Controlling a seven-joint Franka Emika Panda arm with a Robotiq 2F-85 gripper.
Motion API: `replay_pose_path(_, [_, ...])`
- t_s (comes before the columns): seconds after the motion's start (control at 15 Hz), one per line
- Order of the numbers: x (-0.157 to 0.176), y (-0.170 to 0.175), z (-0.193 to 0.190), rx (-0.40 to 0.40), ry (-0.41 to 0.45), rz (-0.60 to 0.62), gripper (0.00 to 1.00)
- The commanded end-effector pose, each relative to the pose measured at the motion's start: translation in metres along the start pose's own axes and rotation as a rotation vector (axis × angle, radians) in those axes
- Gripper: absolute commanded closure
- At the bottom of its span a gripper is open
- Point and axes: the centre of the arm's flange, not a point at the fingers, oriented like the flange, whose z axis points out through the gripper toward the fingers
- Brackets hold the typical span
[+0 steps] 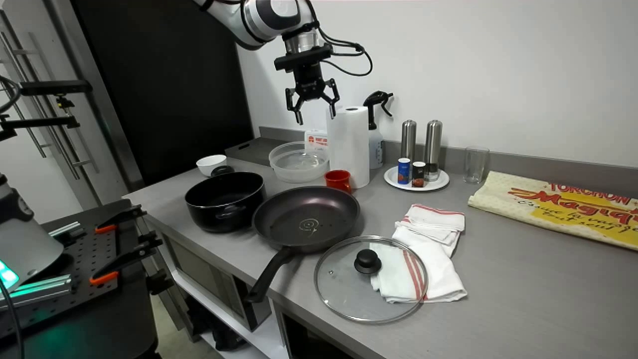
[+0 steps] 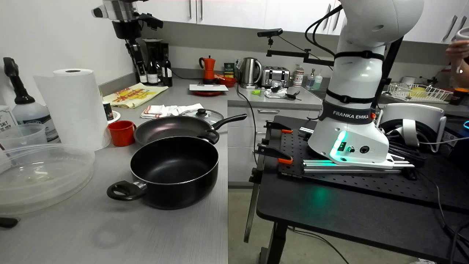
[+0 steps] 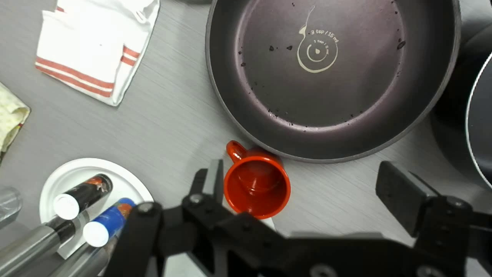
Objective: Move the red mug to the left
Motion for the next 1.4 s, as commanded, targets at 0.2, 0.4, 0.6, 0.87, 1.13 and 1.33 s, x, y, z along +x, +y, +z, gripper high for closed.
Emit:
replay_pose_path(0.2, [0.004,0.005,0.006,0.012,-0.006,-0.005,0.0])
replay_pose_path(0.4, [0.016,0.01,0.027,0.036,-0.026,-0.022,0.0])
replay_pose_path(0.6, [0.034,0.013,0.06,0.071,-0.061,-0.041,0.0])
replay_pose_path(0.87, [0.056,0.018,0.096,0.104,-0.094,-0.07,0.0])
replay_pose_path(1.13, [0.078,0.028,0.124,0.13,-0.112,-0.121,0.0])
replay_pose_path(1.33, [0.095,0.032,0.143,0.135,-0.117,-0.17,0.0])
